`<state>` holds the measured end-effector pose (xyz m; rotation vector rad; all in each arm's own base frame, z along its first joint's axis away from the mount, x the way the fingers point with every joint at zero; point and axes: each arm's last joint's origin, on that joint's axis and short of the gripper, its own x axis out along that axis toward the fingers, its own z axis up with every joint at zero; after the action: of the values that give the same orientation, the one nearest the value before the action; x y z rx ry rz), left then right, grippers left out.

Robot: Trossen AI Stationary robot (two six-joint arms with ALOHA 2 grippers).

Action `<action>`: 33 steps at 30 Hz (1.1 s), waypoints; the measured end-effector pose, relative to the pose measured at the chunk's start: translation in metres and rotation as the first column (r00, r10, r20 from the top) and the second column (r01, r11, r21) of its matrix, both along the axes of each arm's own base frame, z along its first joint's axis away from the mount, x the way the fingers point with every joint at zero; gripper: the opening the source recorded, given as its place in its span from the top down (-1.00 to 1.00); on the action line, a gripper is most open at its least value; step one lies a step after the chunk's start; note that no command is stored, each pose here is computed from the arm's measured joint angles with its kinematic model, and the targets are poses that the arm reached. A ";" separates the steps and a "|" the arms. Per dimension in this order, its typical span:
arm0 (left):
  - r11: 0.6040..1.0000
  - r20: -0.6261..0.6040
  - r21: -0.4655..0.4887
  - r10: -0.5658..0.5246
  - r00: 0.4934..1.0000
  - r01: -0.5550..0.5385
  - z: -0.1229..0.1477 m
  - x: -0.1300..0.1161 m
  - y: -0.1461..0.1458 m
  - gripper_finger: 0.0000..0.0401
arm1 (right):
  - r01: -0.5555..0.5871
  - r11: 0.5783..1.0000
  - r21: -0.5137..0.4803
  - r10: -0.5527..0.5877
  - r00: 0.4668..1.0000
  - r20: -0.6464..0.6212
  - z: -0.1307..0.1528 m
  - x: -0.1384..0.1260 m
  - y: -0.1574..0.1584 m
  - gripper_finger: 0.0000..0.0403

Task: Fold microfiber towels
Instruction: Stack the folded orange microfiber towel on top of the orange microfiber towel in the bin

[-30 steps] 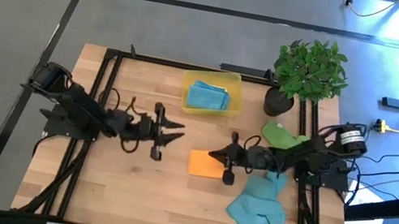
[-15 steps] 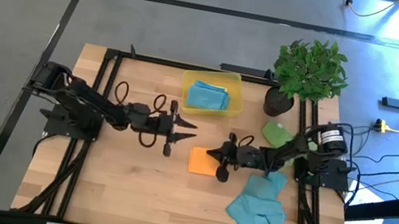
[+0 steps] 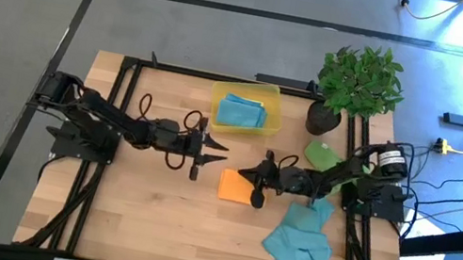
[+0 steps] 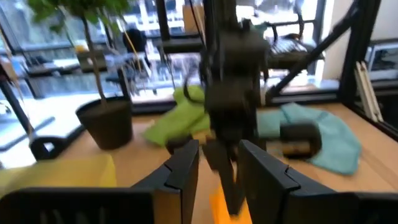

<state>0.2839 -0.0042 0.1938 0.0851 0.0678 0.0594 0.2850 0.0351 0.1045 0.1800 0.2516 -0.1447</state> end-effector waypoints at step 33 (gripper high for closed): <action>0.962 0.103 0.026 -0.272 0.957 0.271 0.010 -0.009 -0.071 0.46 | -0.524 0.841 0.134 0.495 0.846 0.199 0.063 0.006 0.096 0.43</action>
<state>0.2744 -0.0753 0.2034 0.1026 -0.0511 -0.2110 0.2906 0.1311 0.1671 0.3011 0.1474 0.4296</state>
